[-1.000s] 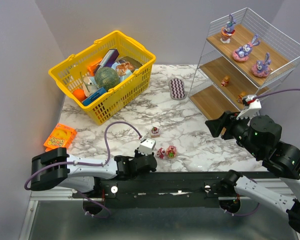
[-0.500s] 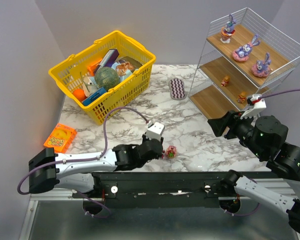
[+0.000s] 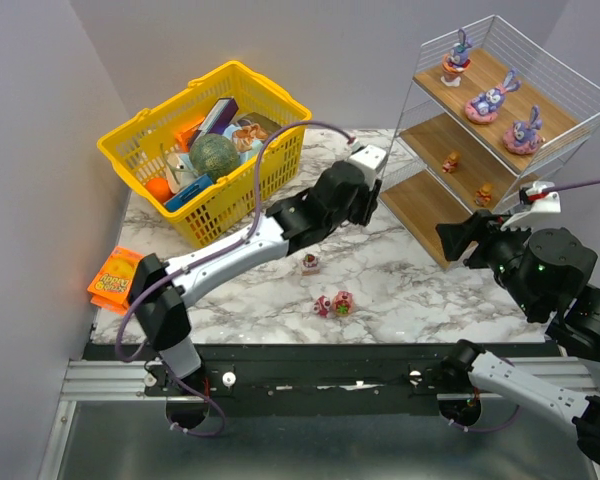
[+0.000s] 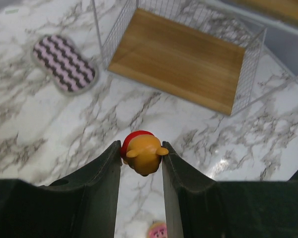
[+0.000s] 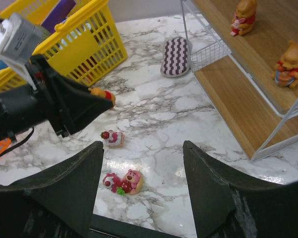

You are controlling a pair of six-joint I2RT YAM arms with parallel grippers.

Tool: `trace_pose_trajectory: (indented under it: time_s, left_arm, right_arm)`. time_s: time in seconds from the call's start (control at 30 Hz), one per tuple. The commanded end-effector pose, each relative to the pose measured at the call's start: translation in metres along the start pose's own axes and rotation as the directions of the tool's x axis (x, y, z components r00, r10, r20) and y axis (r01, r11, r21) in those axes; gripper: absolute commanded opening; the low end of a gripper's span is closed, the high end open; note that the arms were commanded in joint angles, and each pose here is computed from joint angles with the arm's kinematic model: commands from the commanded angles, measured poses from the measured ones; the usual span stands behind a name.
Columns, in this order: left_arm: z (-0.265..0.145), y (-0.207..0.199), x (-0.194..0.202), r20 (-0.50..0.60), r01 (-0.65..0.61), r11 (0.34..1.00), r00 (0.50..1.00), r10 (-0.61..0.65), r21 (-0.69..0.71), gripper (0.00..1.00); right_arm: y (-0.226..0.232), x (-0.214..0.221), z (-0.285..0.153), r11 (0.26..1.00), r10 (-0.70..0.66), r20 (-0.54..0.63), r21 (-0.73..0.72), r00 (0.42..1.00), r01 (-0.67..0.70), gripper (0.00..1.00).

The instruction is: Place and organize the plastic toys onto the shelf

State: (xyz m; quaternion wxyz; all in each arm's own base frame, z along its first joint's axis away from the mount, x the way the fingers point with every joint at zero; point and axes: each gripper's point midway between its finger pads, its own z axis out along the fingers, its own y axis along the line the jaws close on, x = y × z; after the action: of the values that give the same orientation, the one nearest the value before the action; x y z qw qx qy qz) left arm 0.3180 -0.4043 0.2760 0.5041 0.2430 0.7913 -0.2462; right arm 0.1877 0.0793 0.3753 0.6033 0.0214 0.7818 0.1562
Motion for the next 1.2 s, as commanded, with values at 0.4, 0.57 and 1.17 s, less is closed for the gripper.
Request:
trace_pose_trajectory:
  time_s: [0.4, 0.57, 1.17]
  left_arm:
    - [0.099, -0.034, -0.094, 0.265, -0.162, 0.973, 0.957, 0.115, 0.163, 0.00]
    - [0.116, -0.028, -0.104, 0.315, -0.158, 0.972, 0.944, 0.098, 0.173, 0.00]
    - [0.158, -0.011, -0.095, 0.359, -0.203, 0.959, 0.926, 0.122, 0.198, 0.00]
  right_arm:
    - [-0.047, -0.035, -0.027, 0.981, 0.025, 0.150, 0.186, 0.988, -0.053, 0.74]
    - [-0.048, -0.037, -0.033, 0.984, 0.036, 0.163, 0.169, 0.986, -0.064, 0.74]
    - [-0.064, -0.024, -0.056, 0.978, 0.132, 0.191, 0.134, 0.973, -0.159, 0.73]
